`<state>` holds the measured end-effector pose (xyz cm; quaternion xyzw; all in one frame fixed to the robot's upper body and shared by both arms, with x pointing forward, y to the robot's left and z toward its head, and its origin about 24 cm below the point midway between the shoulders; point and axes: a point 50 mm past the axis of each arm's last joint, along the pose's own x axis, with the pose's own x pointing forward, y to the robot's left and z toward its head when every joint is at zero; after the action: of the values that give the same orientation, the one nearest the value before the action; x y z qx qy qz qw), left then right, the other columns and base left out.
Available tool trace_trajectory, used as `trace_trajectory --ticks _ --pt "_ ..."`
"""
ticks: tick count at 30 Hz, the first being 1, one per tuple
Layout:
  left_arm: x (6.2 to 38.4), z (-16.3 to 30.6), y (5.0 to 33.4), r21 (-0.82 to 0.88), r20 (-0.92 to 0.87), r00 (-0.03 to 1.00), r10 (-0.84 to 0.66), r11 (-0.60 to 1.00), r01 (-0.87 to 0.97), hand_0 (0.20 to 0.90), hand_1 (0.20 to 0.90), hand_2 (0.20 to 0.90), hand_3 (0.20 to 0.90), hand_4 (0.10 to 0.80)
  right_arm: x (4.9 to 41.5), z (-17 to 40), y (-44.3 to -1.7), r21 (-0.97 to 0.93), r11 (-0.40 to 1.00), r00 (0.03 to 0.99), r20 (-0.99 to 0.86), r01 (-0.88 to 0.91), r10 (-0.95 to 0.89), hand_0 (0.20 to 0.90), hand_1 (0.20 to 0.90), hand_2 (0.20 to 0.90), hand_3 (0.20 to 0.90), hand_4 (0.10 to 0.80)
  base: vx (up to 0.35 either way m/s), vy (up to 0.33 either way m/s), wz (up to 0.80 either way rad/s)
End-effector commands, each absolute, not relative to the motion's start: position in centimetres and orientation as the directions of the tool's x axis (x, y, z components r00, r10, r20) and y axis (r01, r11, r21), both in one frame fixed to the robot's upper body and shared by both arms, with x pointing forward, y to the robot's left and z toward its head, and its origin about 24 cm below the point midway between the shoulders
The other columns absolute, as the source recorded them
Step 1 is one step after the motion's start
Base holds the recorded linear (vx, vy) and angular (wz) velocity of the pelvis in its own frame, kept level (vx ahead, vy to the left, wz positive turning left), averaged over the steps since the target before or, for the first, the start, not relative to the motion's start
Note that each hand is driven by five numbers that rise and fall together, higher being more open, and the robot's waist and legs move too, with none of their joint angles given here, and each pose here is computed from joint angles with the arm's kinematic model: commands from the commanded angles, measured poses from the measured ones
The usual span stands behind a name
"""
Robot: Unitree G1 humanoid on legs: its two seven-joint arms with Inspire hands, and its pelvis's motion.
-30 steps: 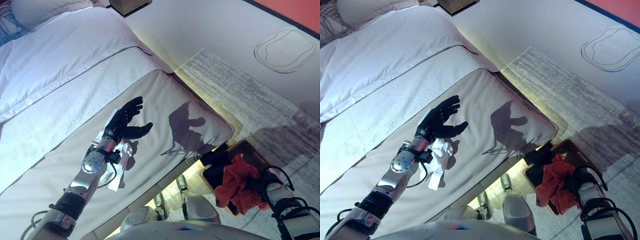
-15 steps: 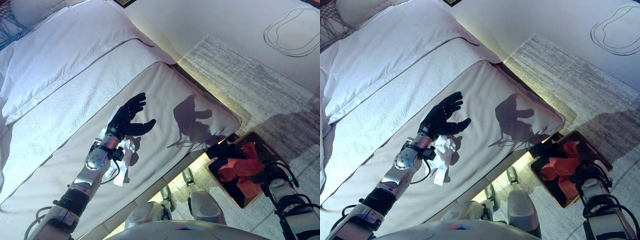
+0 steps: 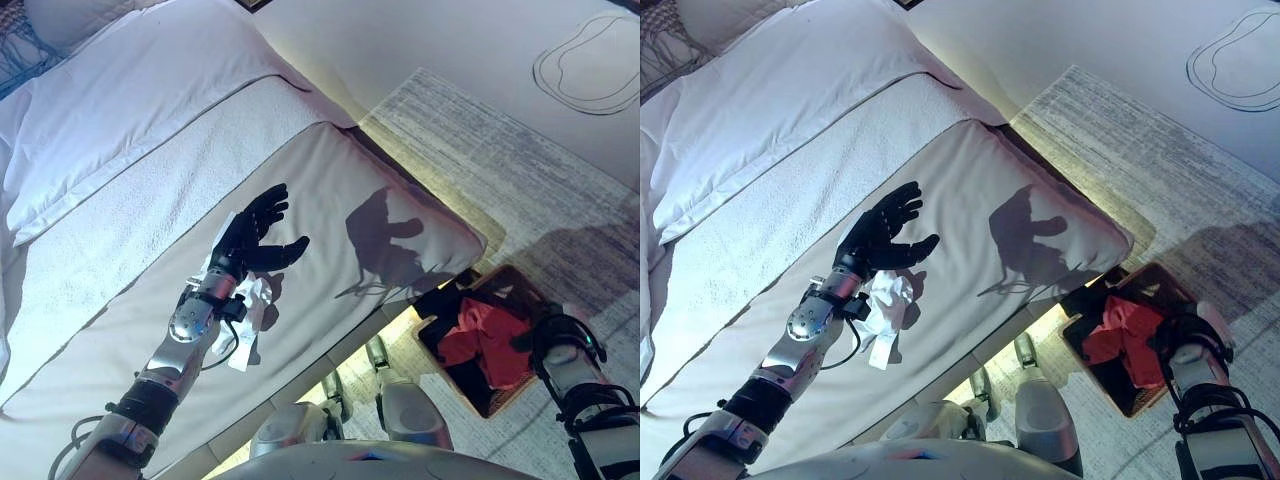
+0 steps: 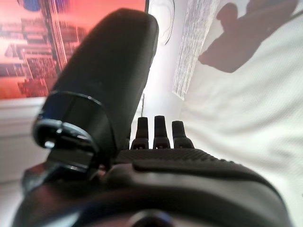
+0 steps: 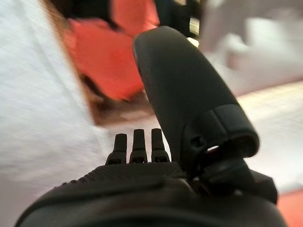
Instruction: Pick up the clothes from the bed and place them into the basket
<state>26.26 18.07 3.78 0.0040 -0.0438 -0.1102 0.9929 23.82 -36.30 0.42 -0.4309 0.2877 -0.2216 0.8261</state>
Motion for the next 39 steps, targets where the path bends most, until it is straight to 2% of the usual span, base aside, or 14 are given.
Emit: trace_trajectory --ticks 1,6,12,19,22,25,28,32,39 --pt "26.6 6.7 18.9 -0.019 0.290 0.948 -0.128 0.990 0.140 0.900 0.900 0.900 0.900 0.800 28.1 8.2 -35.0 -0.837 0.396 0.821 0.106 0.379 -0.562 0.900 0.900 0.900 0.900 0.800 0.001 -0.010 0.17" --pt "27.1 5.3 19.5 -0.006 0.223 0.974 0.033 0.999 -0.033 0.900 0.900 0.900 0.900 0.800 32.9 16.6 -28.6 -0.737 0.384 0.826 0.439 0.557 -0.354 0.900 0.900 0.900 0.900 0.800 -0.011 -0.022 0.23" --pt "26.8 4.9 20.8 0.003 0.206 0.974 0.088 0.996 -0.091 0.900 0.900 0.900 0.900 0.800 35.1 21.9 -24.8 -0.702 0.391 0.800 0.563 0.596 -0.209 0.900 0.900 0.900 0.900 0.800 -0.018 -0.065 0.47" --pt "26.7 5.3 20.4 -0.008 0.231 0.973 -0.004 1.000 0.006 0.900 0.900 0.900 0.900 0.800 36.5 23.6 -22.4 -0.747 0.347 0.818 0.561 0.567 -0.128 0.900 0.900 0.900 0.900 0.800 -0.085 -0.011 0.92" --pt "26.3 5.1 20.2 -0.049 0.244 0.970 0.004 0.999 0.008 0.900 0.900 0.900 0.900 0.800 37.2 23.3 -20.9 -0.818 0.325 0.871 0.490 0.474 -0.035 0.900 0.900 0.900 0.900 0.800 -0.012 0.248 1.06" --pt "26.3 5.7 19.7 -0.065 0.272 0.962 0.015 0.998 0.003 0.900 0.900 0.900 0.900 0.800 38.1 23.2 -18.7 -0.871 0.283 0.900 0.432 0.402 0.051 0.900 0.900 0.900 0.900 0.800 -0.045 0.313 -0.16" --pt "27.2 7.6 18.7 -0.073 0.358 0.933 -0.013 0.996 0.043 0.900 0.900 0.900 0.900 0.800 38.9 23.4 -17.6 -0.915 0.199 0.928 0.367 0.351 0.054 0.900 0.900 0.900 0.900 0.800 -0.146 0.223 -0.19" --pt "27.7 9.6 18.2 -0.088 0.435 0.900 -0.023 0.994 0.068 0.900 0.900 0.900 0.900 0.800 40.0 24.0 -17.7 -0.930 0.166 0.943 0.334 0.328 0.006 0.900 0.900 0.900 0.900 0.800 -0.165 0.118 0.17" --pt "27.3 10.2 17.7 -0.081 0.454 0.889 -0.063 0.991 0.111 0.900 0.900 0.900 0.900 0.800 40.9 24.4 -18.0 -0.951 0.134 0.960 0.275 0.280 -0.051 0.900 0.900 0.900 0.900 0.800 -0.072 0.065 0.17"
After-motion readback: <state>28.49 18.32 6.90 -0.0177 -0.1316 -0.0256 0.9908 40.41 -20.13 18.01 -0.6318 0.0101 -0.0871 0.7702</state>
